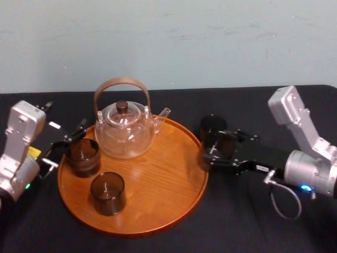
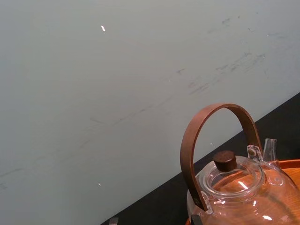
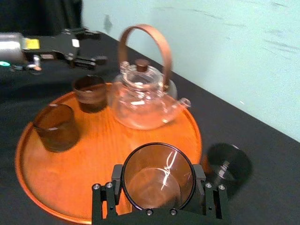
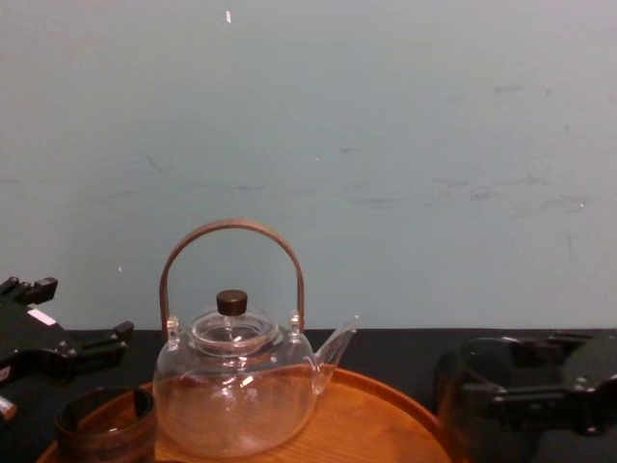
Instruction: Pick up the glass from the table and place it on the tray.
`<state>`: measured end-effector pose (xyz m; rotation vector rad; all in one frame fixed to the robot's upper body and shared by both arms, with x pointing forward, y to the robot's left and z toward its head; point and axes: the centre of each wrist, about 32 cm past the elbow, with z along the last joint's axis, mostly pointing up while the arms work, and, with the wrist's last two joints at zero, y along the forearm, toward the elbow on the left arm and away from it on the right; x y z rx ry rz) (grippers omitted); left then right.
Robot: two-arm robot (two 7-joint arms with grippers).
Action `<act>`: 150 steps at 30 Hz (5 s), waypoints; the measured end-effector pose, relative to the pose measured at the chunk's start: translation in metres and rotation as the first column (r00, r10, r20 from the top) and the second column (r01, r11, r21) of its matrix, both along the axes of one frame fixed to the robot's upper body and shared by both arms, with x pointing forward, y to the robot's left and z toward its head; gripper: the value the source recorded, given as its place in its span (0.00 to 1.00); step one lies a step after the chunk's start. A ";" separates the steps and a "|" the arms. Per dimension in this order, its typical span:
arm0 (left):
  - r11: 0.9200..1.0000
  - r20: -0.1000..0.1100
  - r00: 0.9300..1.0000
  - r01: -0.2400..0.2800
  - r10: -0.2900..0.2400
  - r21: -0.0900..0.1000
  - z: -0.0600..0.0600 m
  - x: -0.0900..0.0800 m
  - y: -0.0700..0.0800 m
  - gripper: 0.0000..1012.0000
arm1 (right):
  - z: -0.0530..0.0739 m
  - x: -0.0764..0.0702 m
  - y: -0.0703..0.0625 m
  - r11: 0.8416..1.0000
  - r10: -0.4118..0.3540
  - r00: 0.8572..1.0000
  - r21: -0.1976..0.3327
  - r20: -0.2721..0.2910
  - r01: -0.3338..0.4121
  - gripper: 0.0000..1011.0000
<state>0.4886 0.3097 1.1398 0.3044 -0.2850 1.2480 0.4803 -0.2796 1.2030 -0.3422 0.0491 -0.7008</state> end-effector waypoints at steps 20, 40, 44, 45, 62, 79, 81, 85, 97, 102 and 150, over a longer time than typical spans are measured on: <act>1.000 0.000 1.000 0.000 0.000 0.000 0.000 0.000 0.000 0.99 | -0.012 0.007 0.044 0.988 0.152 0.988 0.012 -0.023 -0.151 0.90; 1.000 0.000 1.000 0.000 0.000 0.000 0.000 0.000 0.000 0.99 | -0.030 0.011 0.050 0.981 0.193 0.979 -0.018 -0.072 -0.195 0.90; 1.000 0.000 1.000 0.000 0.000 0.000 0.000 0.000 0.000 0.99 | -0.032 0.011 0.050 0.979 0.201 0.977 -0.015 -0.078 -0.202 0.90; 1.000 0.000 1.000 0.000 0.000 0.000 0.000 0.000 0.000 0.99 | -0.033 0.011 0.051 0.979 0.202 0.976 -0.014 -0.079 -0.204 0.90; 1.000 0.000 1.000 0.000 0.000 0.000 0.000 0.000 0.000 0.99 | -0.039 0.013 0.054 0.977 0.210 0.973 -0.004 -0.093 -0.212 0.90; 1.000 0.000 1.000 0.000 0.000 0.000 0.000 0.000 0.000 0.99 | -0.041 0.015 0.056 0.978 0.208 0.974 -0.009 -0.087 -0.209 0.90; 1.000 0.000 1.000 0.000 0.000 0.000 0.000 0.000 0.000 0.99 | -0.041 0.015 0.056 0.978 0.208 0.974 -0.009 -0.087 -0.209 0.90; 1.000 0.000 1.000 0.000 0.000 0.000 0.000 0.000 0.000 0.99 | -0.041 0.014 0.057 0.978 0.208 0.974 -0.009 -0.088 -0.209 0.90; 1.000 0.000 1.000 0.000 0.000 0.000 0.000 0.000 0.000 0.99 | -0.041 0.014 0.057 0.978 0.208 0.974 -0.007 -0.090 -0.209 0.99; 1.000 0.000 1.000 0.000 0.000 0.000 0.000 0.000 0.000 0.99 | -0.040 0.014 0.056 0.978 0.208 0.974 -0.007 -0.090 -0.209 0.99; 1.000 0.000 1.000 0.000 0.000 0.000 0.000 0.000 0.000 0.99 | -0.028 -0.025 -0.027 1.000 -0.006 0.998 0.019 -0.056 0.007 0.99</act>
